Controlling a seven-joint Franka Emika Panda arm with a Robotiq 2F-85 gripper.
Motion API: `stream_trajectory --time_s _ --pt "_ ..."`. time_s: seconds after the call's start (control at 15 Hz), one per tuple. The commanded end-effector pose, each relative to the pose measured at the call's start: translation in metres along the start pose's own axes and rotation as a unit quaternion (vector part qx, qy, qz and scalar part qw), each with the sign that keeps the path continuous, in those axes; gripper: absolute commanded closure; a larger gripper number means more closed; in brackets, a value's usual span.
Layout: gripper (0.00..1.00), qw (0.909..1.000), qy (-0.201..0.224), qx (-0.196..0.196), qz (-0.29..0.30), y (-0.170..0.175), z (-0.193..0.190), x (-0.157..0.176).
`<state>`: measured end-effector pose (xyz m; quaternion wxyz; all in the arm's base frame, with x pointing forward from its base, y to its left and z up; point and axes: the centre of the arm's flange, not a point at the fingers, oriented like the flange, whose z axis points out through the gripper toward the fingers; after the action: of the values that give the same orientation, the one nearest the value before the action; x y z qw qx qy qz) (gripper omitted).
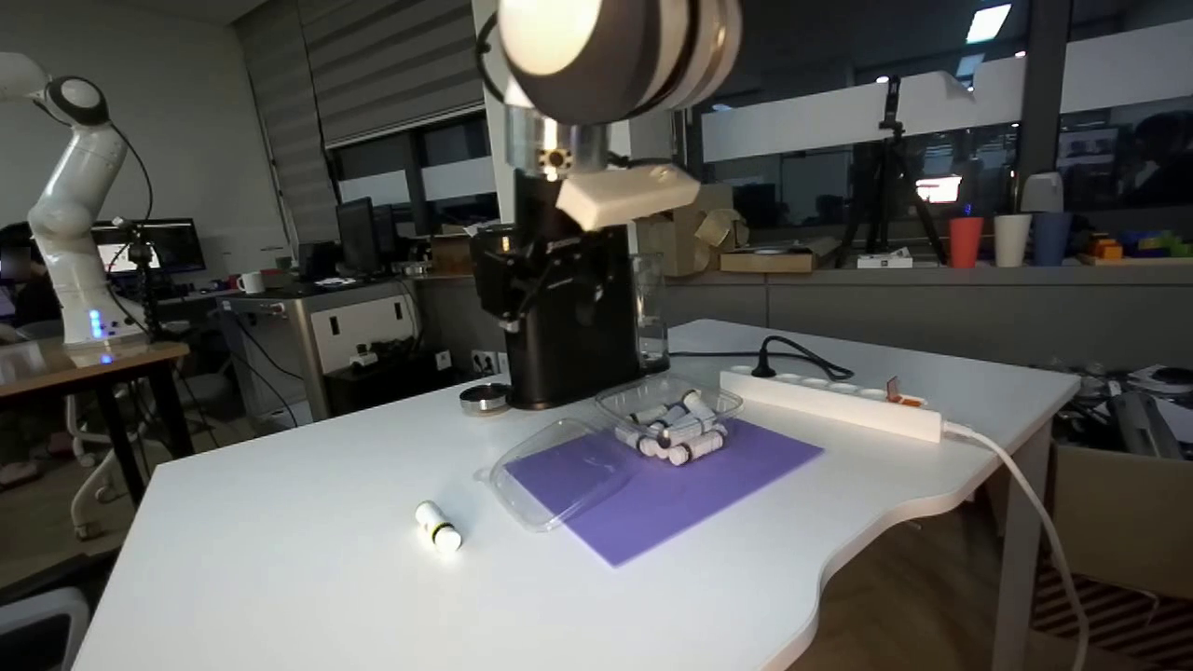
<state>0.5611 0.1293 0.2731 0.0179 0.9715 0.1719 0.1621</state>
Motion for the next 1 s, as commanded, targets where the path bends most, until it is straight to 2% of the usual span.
stream_trajectory --time_s 0.0,0.13,0.2,0.33,0.93 --pt "0.00 0.9991 -0.022 0.036 -0.011 -0.065 0.024 0.062" --pt "0.00 0.9972 -0.055 0.046 -0.022 -0.098 0.028 0.072" --pt "0.00 0.9981 -0.037 0.045 -0.020 -0.087 0.022 0.041" --pt "0.00 0.9976 -0.040 0.050 -0.025 -0.103 0.025 0.044" --pt "0.00 0.9980 -0.032 0.048 -0.025 -0.084 0.031 0.040"
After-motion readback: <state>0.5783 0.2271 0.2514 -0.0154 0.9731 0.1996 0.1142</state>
